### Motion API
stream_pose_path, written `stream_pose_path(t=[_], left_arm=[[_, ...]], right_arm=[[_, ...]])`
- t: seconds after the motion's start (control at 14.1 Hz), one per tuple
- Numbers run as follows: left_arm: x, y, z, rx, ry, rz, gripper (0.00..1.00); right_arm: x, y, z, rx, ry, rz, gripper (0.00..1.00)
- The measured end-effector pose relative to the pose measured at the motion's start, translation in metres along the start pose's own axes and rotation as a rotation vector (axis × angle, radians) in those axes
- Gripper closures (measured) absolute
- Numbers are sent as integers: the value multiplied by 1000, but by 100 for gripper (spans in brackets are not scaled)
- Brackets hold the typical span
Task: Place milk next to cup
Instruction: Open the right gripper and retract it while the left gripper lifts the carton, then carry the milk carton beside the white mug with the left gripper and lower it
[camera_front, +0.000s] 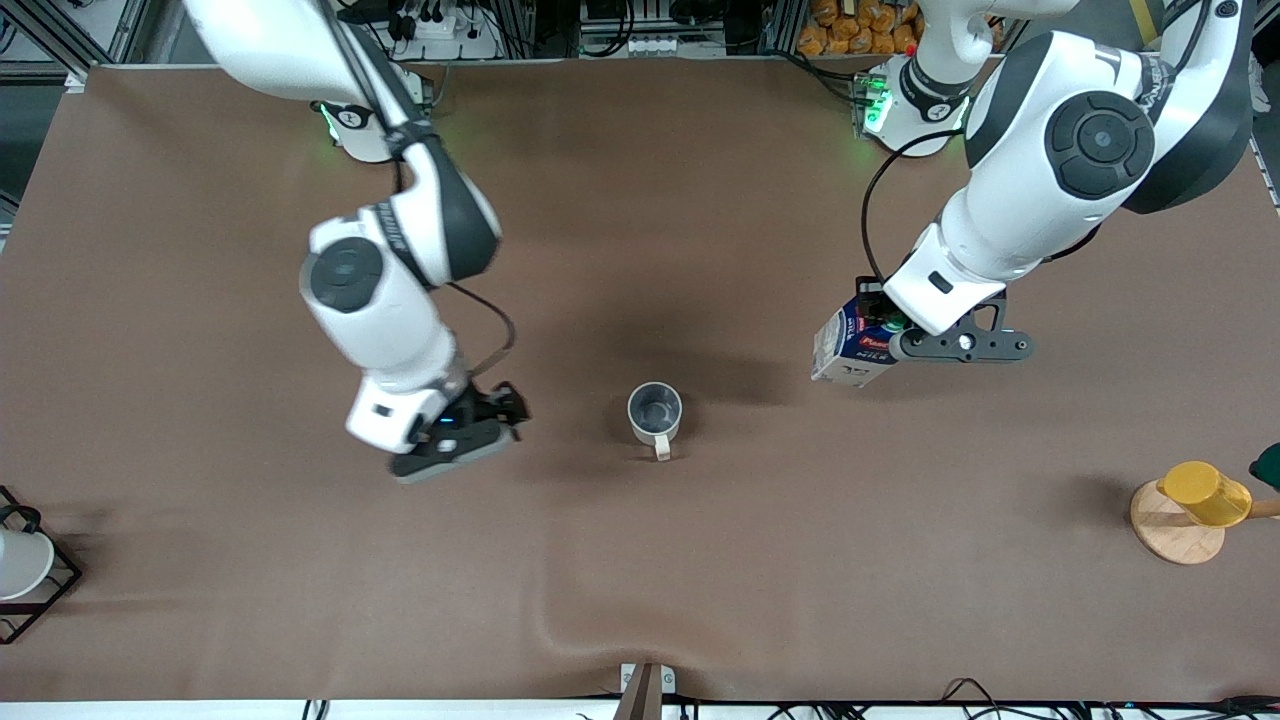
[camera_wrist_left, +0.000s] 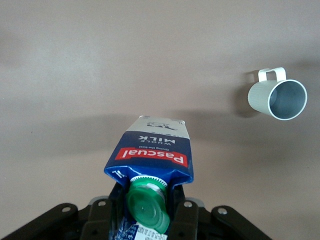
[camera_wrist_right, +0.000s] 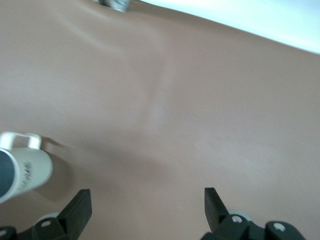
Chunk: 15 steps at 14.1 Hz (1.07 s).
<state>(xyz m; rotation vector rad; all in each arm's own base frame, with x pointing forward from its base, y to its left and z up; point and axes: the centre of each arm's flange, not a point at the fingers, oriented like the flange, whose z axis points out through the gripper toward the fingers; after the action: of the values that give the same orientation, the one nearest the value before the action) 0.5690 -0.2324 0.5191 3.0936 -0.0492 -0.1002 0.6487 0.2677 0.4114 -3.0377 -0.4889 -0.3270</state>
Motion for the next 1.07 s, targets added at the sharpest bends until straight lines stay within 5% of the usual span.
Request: stream_pose_path(t=[0.36, 0.71, 1.07], left_arm=[[0, 14, -6, -9, 14, -37, 60], [-1, 34, -6, -15, 17, -33, 60], [-15, 79, 16, -2, -16, -86, 60]], right_arm=[[-50, 118, -94, -4, -171, 162, 0], [-104, 237, -178, -2, -167, 231, 0], [-136, 252, -227, -3, -185, 375, 0]])
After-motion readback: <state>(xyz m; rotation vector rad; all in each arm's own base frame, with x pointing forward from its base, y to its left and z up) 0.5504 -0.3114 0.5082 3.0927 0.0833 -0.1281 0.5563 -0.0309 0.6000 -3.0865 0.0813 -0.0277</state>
